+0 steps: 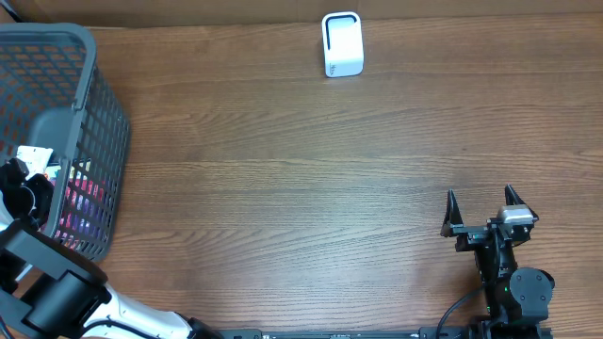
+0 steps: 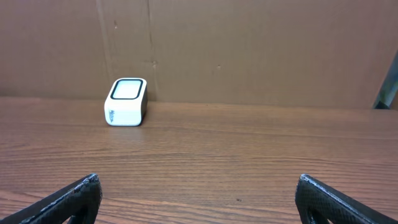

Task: Scan the item barcode
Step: 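Grasp the pink-purple pad pack in the basket with the left gripper, then lift the pad pack out and place it on the table center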

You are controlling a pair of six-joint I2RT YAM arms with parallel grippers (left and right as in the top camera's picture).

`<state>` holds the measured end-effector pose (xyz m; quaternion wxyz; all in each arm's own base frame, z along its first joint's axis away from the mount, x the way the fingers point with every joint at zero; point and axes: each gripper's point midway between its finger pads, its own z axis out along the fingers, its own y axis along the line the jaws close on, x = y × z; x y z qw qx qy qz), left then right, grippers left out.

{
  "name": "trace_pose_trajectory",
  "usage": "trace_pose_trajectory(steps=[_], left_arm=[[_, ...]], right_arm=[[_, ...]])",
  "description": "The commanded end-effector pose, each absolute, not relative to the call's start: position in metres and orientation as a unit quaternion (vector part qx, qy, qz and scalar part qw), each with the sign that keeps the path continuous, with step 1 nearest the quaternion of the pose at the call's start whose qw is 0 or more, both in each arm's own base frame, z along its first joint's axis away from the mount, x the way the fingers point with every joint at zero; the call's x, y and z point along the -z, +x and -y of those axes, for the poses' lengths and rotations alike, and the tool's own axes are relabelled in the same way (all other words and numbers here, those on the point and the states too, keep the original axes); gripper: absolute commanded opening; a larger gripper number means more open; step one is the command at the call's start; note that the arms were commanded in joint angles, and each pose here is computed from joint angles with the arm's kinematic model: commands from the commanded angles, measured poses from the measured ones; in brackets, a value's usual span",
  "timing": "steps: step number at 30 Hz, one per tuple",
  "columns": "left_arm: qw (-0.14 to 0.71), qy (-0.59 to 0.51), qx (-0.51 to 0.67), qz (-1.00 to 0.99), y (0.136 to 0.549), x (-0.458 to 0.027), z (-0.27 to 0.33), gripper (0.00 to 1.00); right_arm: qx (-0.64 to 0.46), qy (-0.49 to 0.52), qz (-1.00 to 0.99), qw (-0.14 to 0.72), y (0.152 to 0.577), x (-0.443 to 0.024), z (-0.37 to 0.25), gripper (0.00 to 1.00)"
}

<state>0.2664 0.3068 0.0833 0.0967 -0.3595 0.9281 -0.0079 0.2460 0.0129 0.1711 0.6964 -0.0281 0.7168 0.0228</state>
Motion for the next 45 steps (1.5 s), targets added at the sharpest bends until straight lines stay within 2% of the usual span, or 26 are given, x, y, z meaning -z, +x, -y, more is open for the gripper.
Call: trace_pose_trajectory(steps=[1, 9, 18, 29, 33, 37, 42, 45], left_arm=[[0.061, -0.369, 0.021, -0.927, 0.254, -0.068, -0.295, 0.04], [0.095, -0.380, 0.029, -0.919, 0.270, -0.110, -0.302, 0.04], [0.279, -0.323, 0.141, -0.894, 0.337, -0.242, -0.286, 0.04], [0.440, -0.245, 0.126, -0.855, 0.345, -0.383, -0.259, 0.04], [0.504, -0.204, 0.142, -0.827, 0.340, -0.442, -0.227, 0.04], [0.544, -0.125, 0.187, -0.808, 0.334, -0.484, -0.169, 0.04], [0.531, -0.049, 0.240, -0.811, 0.336, -0.498, -0.092, 0.04], [0.473, -0.002, 0.286, -0.833, 0.347, -0.479, -0.029, 0.04]], right_arm=[[-0.022, -0.028, -0.714, 0.699, 0.246, -0.170, -0.013, 1.00], [-0.022, -0.028, -0.714, 0.699, 0.246, -0.170, -0.013, 1.00], [-0.022, -0.028, -0.714, 0.699, 0.246, -0.170, -0.013, 1.00], [-0.022, -0.028, -0.714, 0.699, 0.246, -0.170, -0.013, 1.00], [-0.022, -0.028, -0.714, 0.699, 0.246, -0.170, -0.013, 1.00], [-0.022, -0.028, -0.714, 0.699, 0.246, -0.170, -0.013, 1.00], [-0.022, -0.028, -0.714, 0.699, 0.246, -0.170, -0.013, 1.00], [-0.022, -0.028, -0.714, 0.699, 0.246, -0.170, -0.013, 1.00]])
